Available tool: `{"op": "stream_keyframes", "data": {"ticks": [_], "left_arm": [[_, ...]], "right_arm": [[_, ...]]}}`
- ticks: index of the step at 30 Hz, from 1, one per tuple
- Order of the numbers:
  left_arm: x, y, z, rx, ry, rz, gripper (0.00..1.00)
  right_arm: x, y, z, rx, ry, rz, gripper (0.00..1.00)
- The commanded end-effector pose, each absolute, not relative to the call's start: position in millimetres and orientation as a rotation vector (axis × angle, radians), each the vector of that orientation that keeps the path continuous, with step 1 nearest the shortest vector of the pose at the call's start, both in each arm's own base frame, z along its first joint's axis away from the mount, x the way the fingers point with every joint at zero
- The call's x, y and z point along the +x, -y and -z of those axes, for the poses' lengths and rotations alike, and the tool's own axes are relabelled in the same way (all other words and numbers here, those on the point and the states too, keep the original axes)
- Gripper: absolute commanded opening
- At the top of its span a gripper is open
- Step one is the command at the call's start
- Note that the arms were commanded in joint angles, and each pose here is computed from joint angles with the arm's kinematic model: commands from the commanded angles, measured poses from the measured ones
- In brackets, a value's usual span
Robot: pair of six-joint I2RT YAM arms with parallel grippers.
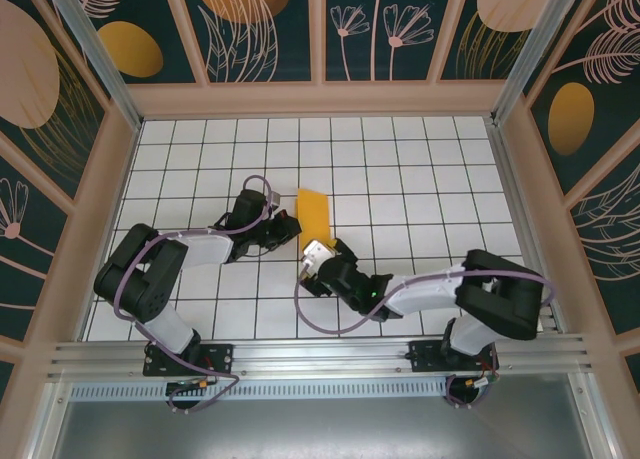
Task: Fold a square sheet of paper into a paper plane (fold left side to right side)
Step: Third fold the triangle at the center of the table.
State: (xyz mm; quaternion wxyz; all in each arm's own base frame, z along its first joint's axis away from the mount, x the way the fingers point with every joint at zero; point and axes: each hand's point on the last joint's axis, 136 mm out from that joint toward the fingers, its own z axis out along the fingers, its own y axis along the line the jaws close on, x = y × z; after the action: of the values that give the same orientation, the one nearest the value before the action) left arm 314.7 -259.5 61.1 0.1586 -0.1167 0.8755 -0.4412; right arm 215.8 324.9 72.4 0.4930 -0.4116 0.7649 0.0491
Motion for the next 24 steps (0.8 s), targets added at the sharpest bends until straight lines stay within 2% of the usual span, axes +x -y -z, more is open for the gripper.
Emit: {"op": "stream_keyframes", "data": {"ticks": [1,6,10,13,21,24], "left_arm": [[313.8,261.0,-67.9,-0.333,-2.493,1.267,0.02],[314.2,263.0,-68.5,-0.326,-2.494,1.271,0.02],[314.0,263.0,-67.1,-0.328,-2.497,1.268,0.02],[314.6,263.6,-66.8,-0.326,-2.498,1.267,0.02],[315.8,264.0,-64.2,-0.324,-2.507,1.258,0.03],[315.6,262.6,-62.9,-0.321,-2.516,1.239,0.05]], "right_arm": [[238.1,-339.1,-97.5,-0.954,-1.74,0.001,0.9],[245.7,-358.2,-87.4,-1.015,-1.713,0.045,0.88],[245.9,-359.3,-81.1,-1.032,-1.718,0.058,0.77],[246.2,-357.0,-82.7,-1.026,-1.719,0.059,0.64],[246.3,-354.0,-83.5,-1.03,-1.728,0.054,0.14],[245.9,-349.7,-85.1,-1.023,-1.741,0.031,0.01]]}}
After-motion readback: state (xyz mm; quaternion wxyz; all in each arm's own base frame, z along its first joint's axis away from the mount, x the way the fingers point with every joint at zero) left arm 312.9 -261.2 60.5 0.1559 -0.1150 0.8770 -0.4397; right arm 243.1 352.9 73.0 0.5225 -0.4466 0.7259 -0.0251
